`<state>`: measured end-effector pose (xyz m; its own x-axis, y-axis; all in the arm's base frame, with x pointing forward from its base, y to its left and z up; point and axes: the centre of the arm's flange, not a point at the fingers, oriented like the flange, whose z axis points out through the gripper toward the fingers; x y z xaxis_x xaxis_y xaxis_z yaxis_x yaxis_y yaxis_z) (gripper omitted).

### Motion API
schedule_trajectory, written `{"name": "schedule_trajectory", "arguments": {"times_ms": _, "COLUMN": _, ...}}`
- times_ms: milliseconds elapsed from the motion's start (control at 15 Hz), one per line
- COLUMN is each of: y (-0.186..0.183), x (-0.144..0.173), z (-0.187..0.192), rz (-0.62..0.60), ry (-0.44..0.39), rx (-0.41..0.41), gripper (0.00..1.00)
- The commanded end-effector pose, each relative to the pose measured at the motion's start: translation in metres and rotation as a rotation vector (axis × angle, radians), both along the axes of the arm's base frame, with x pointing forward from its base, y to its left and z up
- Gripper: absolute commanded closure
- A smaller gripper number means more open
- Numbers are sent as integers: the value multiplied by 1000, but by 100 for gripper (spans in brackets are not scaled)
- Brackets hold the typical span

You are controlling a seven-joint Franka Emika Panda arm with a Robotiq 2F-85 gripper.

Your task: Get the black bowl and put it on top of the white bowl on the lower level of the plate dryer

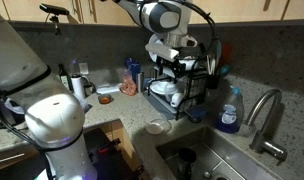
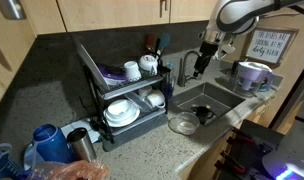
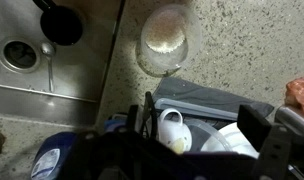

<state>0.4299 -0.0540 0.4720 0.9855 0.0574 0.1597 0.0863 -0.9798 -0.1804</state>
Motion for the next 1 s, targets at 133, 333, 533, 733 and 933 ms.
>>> {"name": "schedule_trajectory", "arguments": {"times_ms": 133, "y": 9, "x": 1, "z": -2, "rz": 20, "ry": 7, "rx": -5, "gripper": 0}}
{"name": "schedule_trajectory", "arguments": {"times_ms": 333, "y": 38, "x": 4, "z": -10, "rz": 76, "ry": 14, "rx": 4, "gripper": 0}}
{"name": "schedule_trajectory", "arguments": {"times_ms": 533, "y": 75, "x": 7, "z": -17, "rz": 130, "ry": 17, "rx": 26, "gripper": 0}}
{"name": "schedule_trajectory", "arguments": {"times_ms": 733, "y": 108, "x": 4, "z": -20, "rz": 173, "ry": 29, "rx": 66, "gripper": 0}}
{"name": "schedule_trajectory", "arguments": {"times_ms": 933, "y": 137, "x": 0, "z": -25, "rz": 203, "ry": 47, "rx": 96, "gripper": 0}}
